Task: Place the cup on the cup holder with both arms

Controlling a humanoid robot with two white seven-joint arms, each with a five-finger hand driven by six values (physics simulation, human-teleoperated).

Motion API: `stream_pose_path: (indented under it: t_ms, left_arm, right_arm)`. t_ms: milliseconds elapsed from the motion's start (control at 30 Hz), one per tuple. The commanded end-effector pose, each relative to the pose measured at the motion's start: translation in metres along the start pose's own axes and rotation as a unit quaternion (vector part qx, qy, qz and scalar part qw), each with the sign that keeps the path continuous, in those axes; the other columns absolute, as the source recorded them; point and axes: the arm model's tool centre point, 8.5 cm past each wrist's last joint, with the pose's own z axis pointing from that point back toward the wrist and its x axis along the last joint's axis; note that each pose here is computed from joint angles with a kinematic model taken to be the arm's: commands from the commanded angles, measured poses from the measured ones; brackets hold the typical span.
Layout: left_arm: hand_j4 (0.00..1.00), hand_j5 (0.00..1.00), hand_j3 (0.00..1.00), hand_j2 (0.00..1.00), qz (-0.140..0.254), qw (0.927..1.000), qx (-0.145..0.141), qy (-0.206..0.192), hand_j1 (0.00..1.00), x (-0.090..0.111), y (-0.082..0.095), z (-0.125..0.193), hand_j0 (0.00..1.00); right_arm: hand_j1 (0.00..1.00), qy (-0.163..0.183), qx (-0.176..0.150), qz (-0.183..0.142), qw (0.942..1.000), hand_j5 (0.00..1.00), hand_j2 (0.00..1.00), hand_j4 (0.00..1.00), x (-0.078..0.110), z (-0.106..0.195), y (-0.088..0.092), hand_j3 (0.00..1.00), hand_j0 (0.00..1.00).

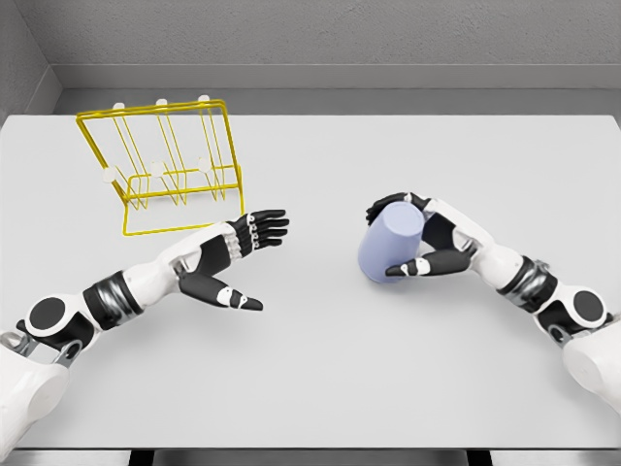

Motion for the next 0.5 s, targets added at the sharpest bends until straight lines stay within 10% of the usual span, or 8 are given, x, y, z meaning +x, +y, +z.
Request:
stream_pose_path:
  t_ms: [0,467]
  left_arm:
    - [1.0,1.0,1.0,1.0,0.001,1.0,0.0,-0.001,1.0,0.0,0.0,0.0,1.0]
    - [1.0,1.0,1.0,1.0,-0.006,0.9996,0.027,0.009,1.0,-0.02,0.004,-0.013,1.0]
  right_arm:
    - [0.71,0.001,0.017,-0.01,0.9998,0.71,0.71,0.71,-0.009,-0.01,0.015,0.71,0.71]
    - [0.7,-0.002,0.05,-0.016,0.9986,0.7,0.7,0.7,-0.021,-0.055,0.039,0.7,0.7]
